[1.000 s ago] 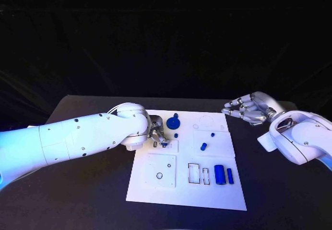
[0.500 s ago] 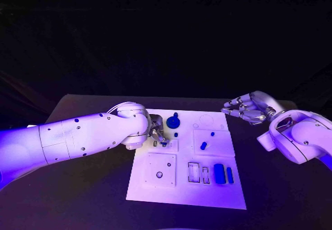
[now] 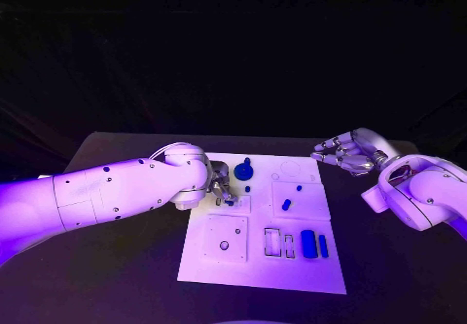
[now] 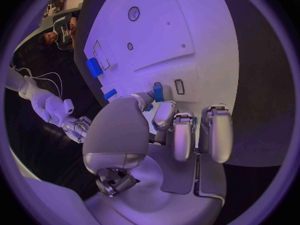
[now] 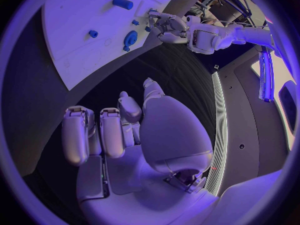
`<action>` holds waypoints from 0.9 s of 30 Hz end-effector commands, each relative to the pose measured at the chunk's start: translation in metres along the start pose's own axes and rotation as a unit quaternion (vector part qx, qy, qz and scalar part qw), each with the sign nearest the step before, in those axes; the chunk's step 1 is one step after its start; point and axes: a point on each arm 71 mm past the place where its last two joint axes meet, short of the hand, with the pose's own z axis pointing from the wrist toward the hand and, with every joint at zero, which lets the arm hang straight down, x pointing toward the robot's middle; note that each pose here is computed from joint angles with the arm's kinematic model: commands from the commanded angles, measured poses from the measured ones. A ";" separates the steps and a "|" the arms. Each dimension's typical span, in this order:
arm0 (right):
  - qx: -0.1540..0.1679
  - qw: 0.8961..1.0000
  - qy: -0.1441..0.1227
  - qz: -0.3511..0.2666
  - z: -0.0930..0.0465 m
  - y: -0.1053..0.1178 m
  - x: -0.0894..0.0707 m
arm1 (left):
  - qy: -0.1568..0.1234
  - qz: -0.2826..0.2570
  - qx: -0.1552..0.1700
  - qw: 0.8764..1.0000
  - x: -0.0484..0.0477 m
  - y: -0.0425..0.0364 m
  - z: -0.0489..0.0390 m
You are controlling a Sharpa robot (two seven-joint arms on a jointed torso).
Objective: Assemble the parts on the task board
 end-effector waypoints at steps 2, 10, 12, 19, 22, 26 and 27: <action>-0.003 1.000 0.008 -0.002 0.000 0.001 0.002 | 0.017 0.017 -0.037 0.999 0.0052 0.0065 0.0006; -0.003 1.000 0.009 -0.002 0.000 0.000 0.002 | 0.021 0.021 -0.036 0.999 0.0061 0.0065 -0.0001; -0.003 1.000 0.009 -0.002 0.000 0.000 0.002 | 0.022 0.022 -0.036 0.999 0.0063 0.0067 -0.0001; -0.003 1.000 0.009 -0.002 0.000 0.000 0.002 | 0.028 0.027 -0.038 0.999 0.0070 0.0076 0.0000; -0.003 1.000 0.009 -0.002 0.000 0.000 0.002 | 0.029 0.028 -0.038 0.998 0.0071 0.0074 0.0001; -0.003 1.000 0.009 -0.003 -0.001 0.000 0.002 | 0.030 0.028 -0.038 0.998 0.0071 0.0074 0.0003; -0.003 1.000 0.009 -0.003 -0.001 0.000 0.002 | 0.031 0.028 -0.038 0.998 0.0071 0.0074 0.0004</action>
